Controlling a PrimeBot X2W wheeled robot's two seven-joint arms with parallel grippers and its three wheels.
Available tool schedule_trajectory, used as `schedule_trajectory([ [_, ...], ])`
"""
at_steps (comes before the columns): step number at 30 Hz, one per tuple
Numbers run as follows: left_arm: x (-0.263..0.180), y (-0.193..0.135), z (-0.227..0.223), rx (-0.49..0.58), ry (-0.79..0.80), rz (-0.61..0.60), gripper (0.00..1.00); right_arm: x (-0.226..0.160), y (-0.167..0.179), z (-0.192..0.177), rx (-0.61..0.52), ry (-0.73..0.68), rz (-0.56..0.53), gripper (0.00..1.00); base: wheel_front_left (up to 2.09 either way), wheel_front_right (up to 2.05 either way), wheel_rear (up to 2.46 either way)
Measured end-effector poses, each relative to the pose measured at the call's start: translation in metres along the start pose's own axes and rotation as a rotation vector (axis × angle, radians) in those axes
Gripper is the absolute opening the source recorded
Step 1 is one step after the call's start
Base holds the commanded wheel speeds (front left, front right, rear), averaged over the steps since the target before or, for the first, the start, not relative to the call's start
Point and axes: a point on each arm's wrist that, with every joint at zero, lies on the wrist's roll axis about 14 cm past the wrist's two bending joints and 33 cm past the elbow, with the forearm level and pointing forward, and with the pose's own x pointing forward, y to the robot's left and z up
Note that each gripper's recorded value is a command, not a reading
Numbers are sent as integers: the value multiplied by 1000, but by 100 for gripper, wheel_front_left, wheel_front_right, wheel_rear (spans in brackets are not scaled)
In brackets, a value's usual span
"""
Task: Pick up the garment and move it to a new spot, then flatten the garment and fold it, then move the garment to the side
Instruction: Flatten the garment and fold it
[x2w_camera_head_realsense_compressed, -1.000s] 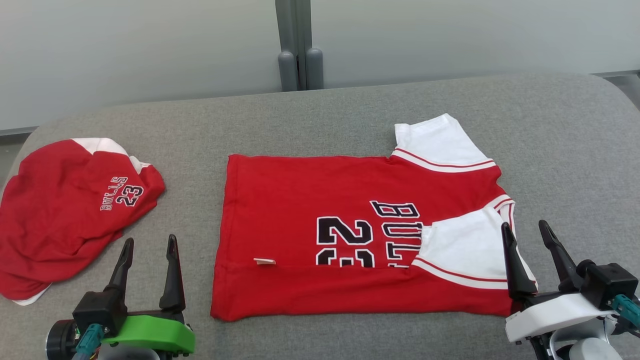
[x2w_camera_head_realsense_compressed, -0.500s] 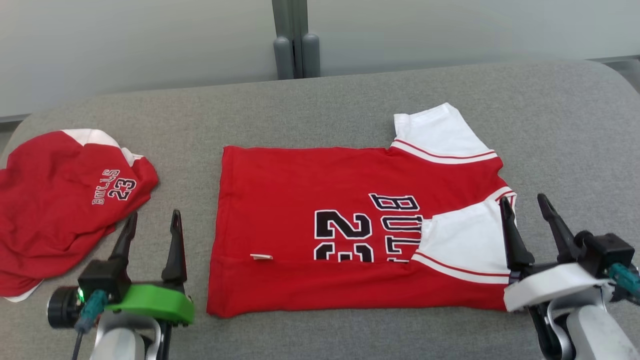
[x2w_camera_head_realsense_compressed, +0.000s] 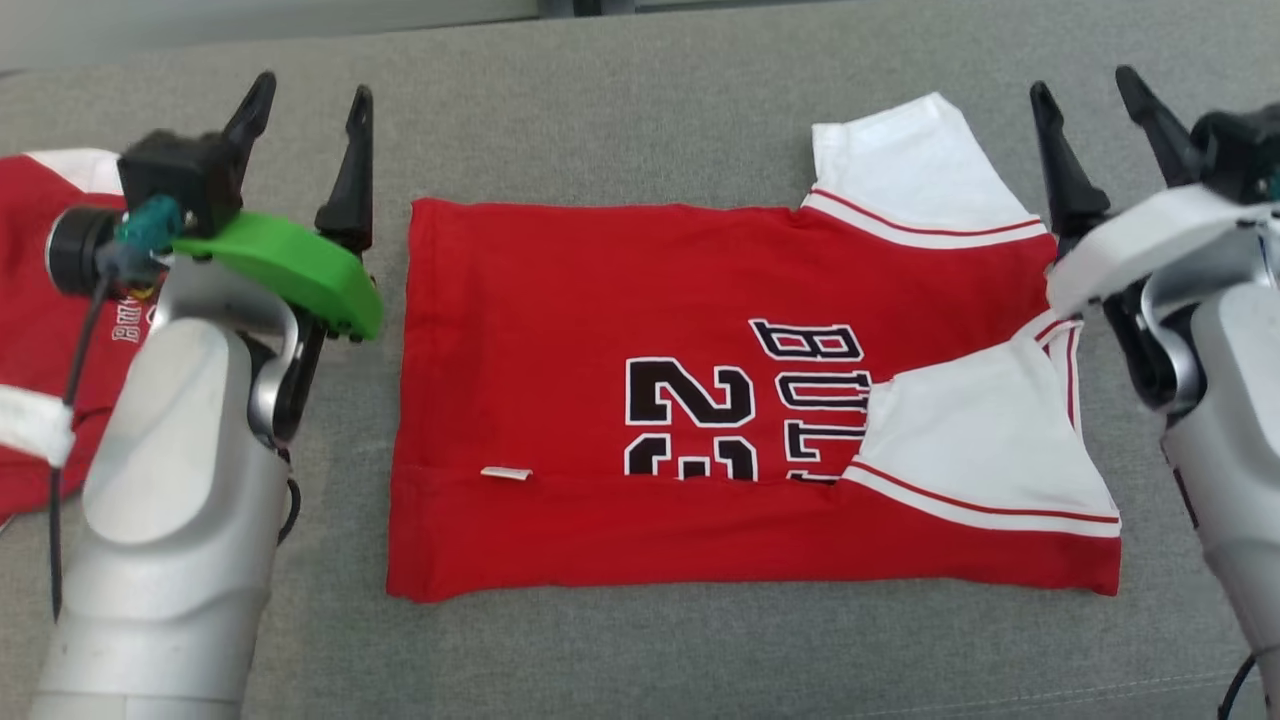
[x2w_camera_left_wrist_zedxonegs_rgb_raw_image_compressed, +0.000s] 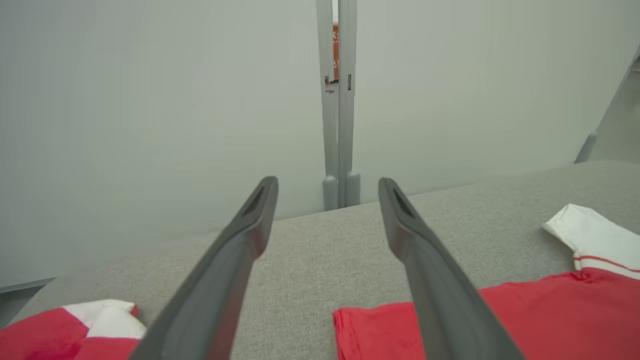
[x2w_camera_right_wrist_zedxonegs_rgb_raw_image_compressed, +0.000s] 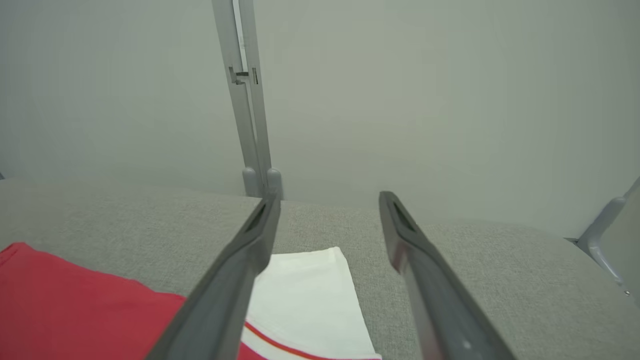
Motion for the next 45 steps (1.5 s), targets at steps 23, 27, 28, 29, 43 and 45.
schedule_trajectory([
  [23, 29, 0, -164, -143, 642, -117, 100, 75, -11, -100, 4, 295, 8, 100, 0, 0, 0],
  [27, 33, -5, -171, -169, 671, -125, 100, 75, -12, -107, -7, 311, 11, 100, 0, 0, 0],
  [28, 34, -6, -172, -183, 681, -126, 98, 74, -13, -108, -8, 315, 8, 100, 0, 0, 0],
  [29, 33, -9, -173, -192, 692, -131, 86, 74, -15, -109, -9, 318, 4, 100, 0, 0, 0],
  [43, 37, -16, -154, -194, 605, -166, 0, 87, -4, -124, -40, 385, 46, 100, 0, 0, 0],
  [45, 37, -17, -147, -188, 572, -174, 0, 89, -4, -128, -50, 405, 50, 100, 0, 0, 0],
])
